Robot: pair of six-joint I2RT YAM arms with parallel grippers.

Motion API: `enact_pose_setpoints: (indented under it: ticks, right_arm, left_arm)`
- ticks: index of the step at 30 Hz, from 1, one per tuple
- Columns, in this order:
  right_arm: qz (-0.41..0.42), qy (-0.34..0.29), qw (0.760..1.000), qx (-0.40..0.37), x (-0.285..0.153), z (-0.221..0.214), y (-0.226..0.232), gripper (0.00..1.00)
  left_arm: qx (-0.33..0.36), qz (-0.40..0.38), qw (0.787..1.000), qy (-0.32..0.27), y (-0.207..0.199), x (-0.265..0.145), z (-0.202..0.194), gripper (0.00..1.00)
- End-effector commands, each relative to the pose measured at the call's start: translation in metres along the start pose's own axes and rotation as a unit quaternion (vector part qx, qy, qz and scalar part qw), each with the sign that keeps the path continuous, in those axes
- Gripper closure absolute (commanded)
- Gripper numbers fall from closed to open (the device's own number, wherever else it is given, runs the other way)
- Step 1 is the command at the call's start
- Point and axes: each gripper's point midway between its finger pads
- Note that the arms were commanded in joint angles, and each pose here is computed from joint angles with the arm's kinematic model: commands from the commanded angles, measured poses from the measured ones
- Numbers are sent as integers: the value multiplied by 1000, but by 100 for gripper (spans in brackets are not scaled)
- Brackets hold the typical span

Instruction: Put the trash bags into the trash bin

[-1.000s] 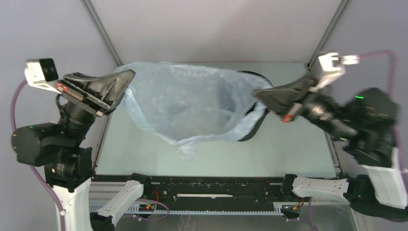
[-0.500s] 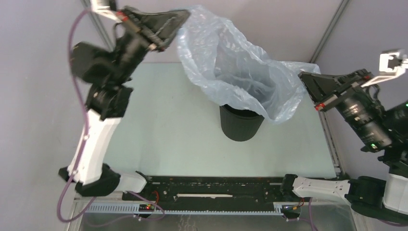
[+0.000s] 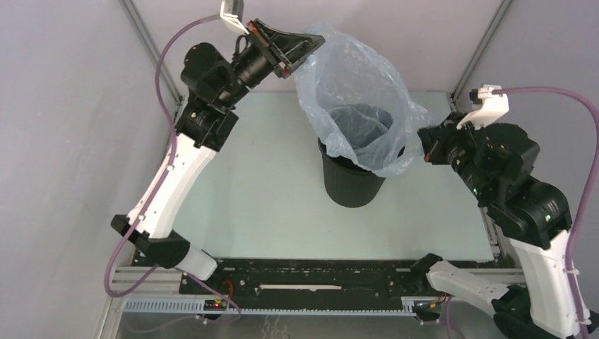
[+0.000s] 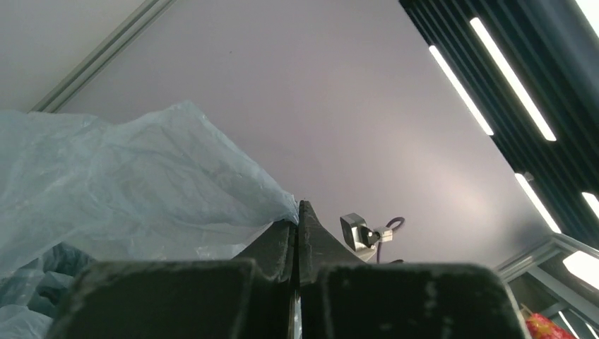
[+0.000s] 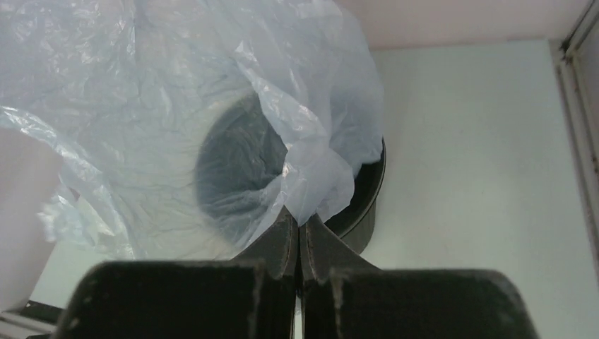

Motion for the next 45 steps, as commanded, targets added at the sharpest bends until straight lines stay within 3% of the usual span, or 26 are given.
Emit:
enact_pose_setpoints:
  ticks: [1, 7, 15, 22, 27, 30, 33, 36, 40, 45]
  right_arm:
    - [49, 59, 996, 48, 2, -12, 15, 100]
    - [158, 89, 981, 76, -34, 8, 59, 100]
    - [-27, 103, 993, 54, -40, -25, -19, 95]
    - [-23, 71, 994, 76, -72, -5, -21, 99]
    - [-36, 91, 992, 76, -58, -15, -21, 78]
    - [-27, 96, 992, 80, -56, -8, -14, 55]
    - [-15, 81, 993, 83, -62, 6, -8, 25]
    - [-11, 46, 996, 77, -68, 27, -6, 10]
    - [22, -9, 998, 62, -69, 66, 9, 4]
    - [128, -42, 989, 56, -44, 101, 62, 7]
  left_arm:
    - [-9, 3, 1000, 11, 9, 7, -7, 100]
    - [-34, -17, 999, 7, -21, -5, 0, 100]
    - [-72, -47, 996, 34, -38, 3, -17, 100]
    - [-70, -83, 994, 32, -76, -2, -12, 100]
    - [-78, -51, 995, 42, -50, 2, -25, 100]
    - [-86, -38, 994, 48, -37, 3, -33, 100]
    - [-79, -31, 995, 44, -32, 1, -34, 100]
    - [-78, -29, 995, 47, -30, 0, -35, 100]
    - [-73, -24, 996, 48, -27, 0, -36, 100]
    - [-74, -23, 996, 48, -28, 1, -35, 100]
Point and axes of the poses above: each gripper's point midway between its finger pads, its own x axis out along the fingers, its own y axis along the line the jaws close on, z = x × y, and after that the axes turned 7 degrees about x, right-handed
